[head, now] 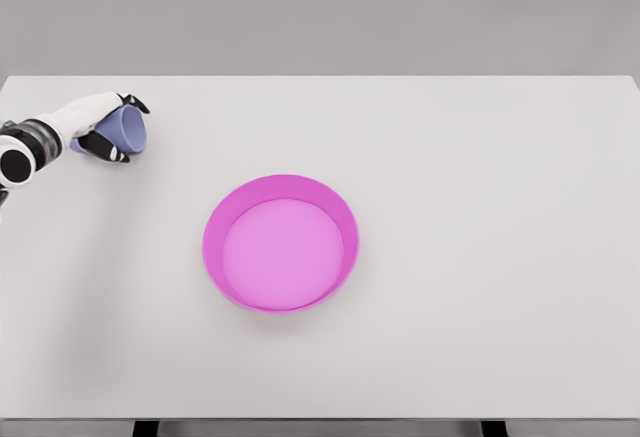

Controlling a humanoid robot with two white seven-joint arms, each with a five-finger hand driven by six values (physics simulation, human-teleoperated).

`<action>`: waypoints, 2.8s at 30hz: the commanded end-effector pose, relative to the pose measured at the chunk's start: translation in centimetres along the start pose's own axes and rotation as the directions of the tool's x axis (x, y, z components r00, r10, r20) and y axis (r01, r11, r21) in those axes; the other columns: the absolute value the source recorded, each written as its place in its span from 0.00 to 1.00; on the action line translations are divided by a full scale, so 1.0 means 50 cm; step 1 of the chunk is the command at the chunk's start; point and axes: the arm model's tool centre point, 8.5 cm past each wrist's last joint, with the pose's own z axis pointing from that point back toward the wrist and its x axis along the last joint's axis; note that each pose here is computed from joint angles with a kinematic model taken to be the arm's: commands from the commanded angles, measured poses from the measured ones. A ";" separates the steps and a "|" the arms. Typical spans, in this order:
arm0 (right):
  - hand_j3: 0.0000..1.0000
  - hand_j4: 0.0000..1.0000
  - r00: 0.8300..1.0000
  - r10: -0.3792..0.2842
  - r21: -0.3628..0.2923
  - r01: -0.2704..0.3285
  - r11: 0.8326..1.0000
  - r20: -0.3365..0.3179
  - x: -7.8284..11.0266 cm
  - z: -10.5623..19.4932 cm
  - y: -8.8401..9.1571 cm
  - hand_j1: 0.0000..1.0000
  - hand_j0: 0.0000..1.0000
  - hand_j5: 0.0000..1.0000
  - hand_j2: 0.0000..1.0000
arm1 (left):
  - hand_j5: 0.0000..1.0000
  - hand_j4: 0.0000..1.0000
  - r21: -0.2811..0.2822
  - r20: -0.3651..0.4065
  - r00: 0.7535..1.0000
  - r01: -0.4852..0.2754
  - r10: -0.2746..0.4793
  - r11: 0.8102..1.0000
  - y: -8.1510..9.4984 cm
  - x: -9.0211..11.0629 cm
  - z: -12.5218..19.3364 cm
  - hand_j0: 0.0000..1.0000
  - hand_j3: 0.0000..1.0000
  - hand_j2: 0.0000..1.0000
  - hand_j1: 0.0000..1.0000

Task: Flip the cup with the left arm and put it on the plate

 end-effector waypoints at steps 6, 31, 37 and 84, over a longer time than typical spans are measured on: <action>1.00 1.00 1.000 0.001 0.000 -0.001 1.000 0.000 0.000 0.000 0.000 1.00 1.00 1.00 1.00 | 0.67 0.67 0.015 0.057 0.993 -0.107 0.106 0.994 0.015 0.022 0.004 0.67 0.67 0.67 0.67; 1.00 1.00 1.000 -0.001 0.000 0.001 1.000 0.000 0.000 0.000 0.000 1.00 1.00 1.00 1.00 | 0.68 0.68 -0.101 0.582 0.692 -0.459 0.426 0.883 0.052 0.209 0.188 0.68 0.68 0.68 0.68; 1.00 1.00 1.000 0.001 0.000 -0.001 1.000 0.000 0.000 0.000 0.000 1.00 1.00 1.00 1.00 | 0.69 0.69 -0.145 0.615 0.637 -0.488 0.464 0.861 0.036 0.230 0.208 0.69 0.69 0.69 0.69; 1.00 1.00 1.000 0.001 0.000 -0.001 1.000 0.000 0.000 0.000 0.000 1.00 1.00 1.00 1.00 | 0.71 0.71 -0.405 0.637 0.267 -0.682 0.723 0.609 -0.194 0.303 0.266 0.71 0.71 0.71 0.71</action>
